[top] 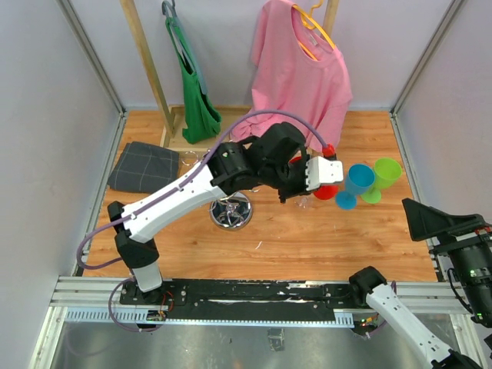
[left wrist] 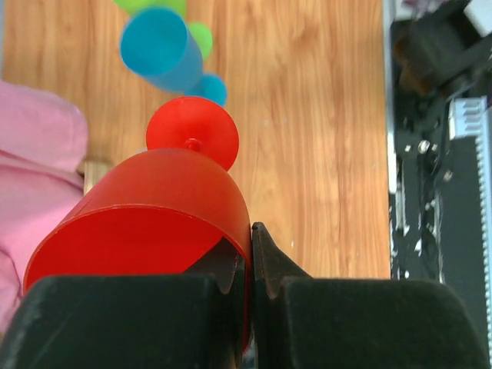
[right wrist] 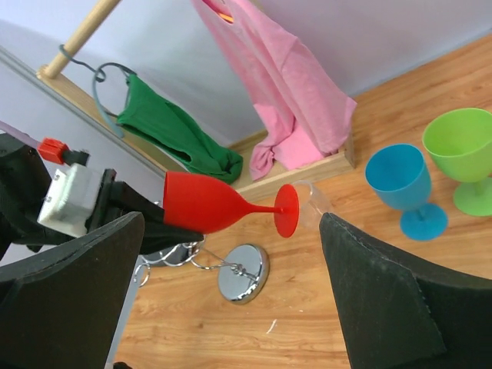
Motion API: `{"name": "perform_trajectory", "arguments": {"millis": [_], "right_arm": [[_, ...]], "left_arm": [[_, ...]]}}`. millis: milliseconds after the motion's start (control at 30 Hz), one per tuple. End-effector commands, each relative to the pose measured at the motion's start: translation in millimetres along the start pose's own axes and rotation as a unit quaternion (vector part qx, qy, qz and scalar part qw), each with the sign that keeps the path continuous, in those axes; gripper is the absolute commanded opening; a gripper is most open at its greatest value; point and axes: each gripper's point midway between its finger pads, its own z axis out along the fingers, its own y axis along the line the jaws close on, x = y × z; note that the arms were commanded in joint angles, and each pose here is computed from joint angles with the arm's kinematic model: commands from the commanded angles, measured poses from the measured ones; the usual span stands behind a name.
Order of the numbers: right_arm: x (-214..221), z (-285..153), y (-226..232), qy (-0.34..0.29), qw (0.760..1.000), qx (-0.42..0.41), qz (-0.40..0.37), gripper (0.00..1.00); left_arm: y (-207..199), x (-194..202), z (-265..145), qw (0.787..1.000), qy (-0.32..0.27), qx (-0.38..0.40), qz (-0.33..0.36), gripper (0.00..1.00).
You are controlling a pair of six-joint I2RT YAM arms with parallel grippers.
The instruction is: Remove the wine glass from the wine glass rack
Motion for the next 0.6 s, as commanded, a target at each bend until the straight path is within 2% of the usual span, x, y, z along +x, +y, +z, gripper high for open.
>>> {"name": "perform_trajectory", "arguments": {"millis": [0,200,300,433,567], "right_arm": [[8.1,5.7,-18.6,0.011,0.999,0.037,-0.018,0.99],[5.4,4.6,-29.6,-0.001,0.999,0.042,-0.005,0.99],[3.5,4.1,-33.2,-0.009,0.999,0.041,0.004,0.99],[3.9,4.9,-34.3,-0.008,0.999,0.04,0.003,0.99],[5.2,4.8,-33.4,-0.006,0.999,0.038,0.005,0.99]], "left_arm": [[-3.7,34.5,0.3,0.996,0.08,-0.013,0.023,0.0],[-37.5,58.9,-3.3,0.992,0.115,0.033,0.028,0.0],[-50.8,85.1,-1.4,0.986,0.154,0.056,0.024,0.0],[-51.2,117.0,6.3,0.976,0.206,0.056,0.031,0.0],[-50.1,132.1,17.5,0.972,0.223,0.072,0.027,0.0]]}}
